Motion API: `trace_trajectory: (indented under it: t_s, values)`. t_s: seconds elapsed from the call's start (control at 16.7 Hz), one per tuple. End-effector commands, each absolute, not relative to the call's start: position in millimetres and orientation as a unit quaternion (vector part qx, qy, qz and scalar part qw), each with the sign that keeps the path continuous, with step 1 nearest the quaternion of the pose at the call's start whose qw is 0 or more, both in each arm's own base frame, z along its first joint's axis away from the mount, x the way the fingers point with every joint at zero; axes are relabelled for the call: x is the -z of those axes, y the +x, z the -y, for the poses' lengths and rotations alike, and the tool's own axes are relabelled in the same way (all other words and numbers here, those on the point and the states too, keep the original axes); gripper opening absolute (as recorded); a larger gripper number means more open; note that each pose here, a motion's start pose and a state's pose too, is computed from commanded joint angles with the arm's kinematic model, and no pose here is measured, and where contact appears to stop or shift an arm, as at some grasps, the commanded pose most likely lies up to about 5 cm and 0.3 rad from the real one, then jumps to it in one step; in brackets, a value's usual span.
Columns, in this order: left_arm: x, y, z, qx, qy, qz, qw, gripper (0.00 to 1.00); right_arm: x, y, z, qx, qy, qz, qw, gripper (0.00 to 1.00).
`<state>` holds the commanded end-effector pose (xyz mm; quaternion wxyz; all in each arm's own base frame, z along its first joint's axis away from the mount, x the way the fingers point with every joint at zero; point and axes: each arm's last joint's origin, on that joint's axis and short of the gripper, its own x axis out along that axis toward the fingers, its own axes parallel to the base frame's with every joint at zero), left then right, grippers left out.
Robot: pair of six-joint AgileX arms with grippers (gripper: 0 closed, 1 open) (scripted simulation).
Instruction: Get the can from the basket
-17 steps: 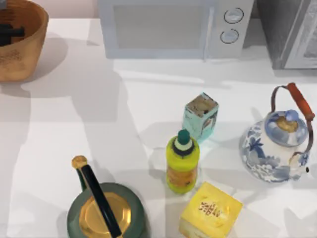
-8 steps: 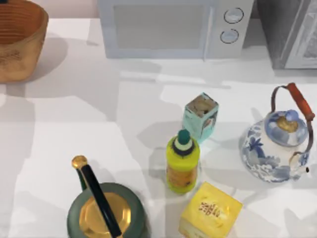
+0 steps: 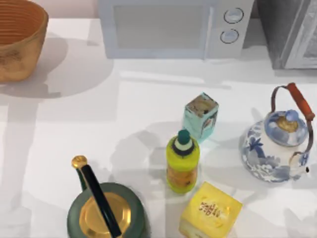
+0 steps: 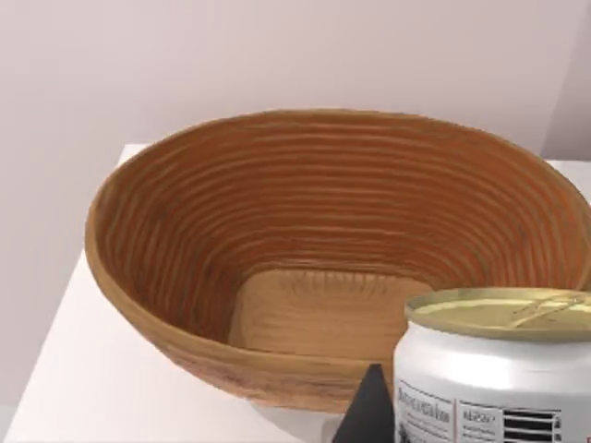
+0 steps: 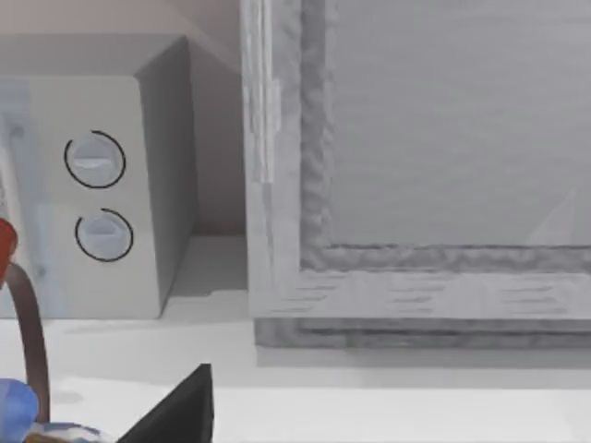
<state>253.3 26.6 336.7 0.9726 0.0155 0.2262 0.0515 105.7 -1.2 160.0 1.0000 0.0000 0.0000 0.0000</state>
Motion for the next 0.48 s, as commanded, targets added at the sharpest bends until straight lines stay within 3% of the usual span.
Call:
trace_trajectory:
  t_s: [0.24,0.48]
  values:
    - [-286,154,-11,-0.048,0.009,-0.112,0.993,0.00,-160,106,1,0.000,0.000,0.000,1.000,1.00]
    - [-214,114,-4,-0.029,0.002,-0.042,0.999,0.00,-160,106,1,0.000,0.000,0.000,1.000,1.00]
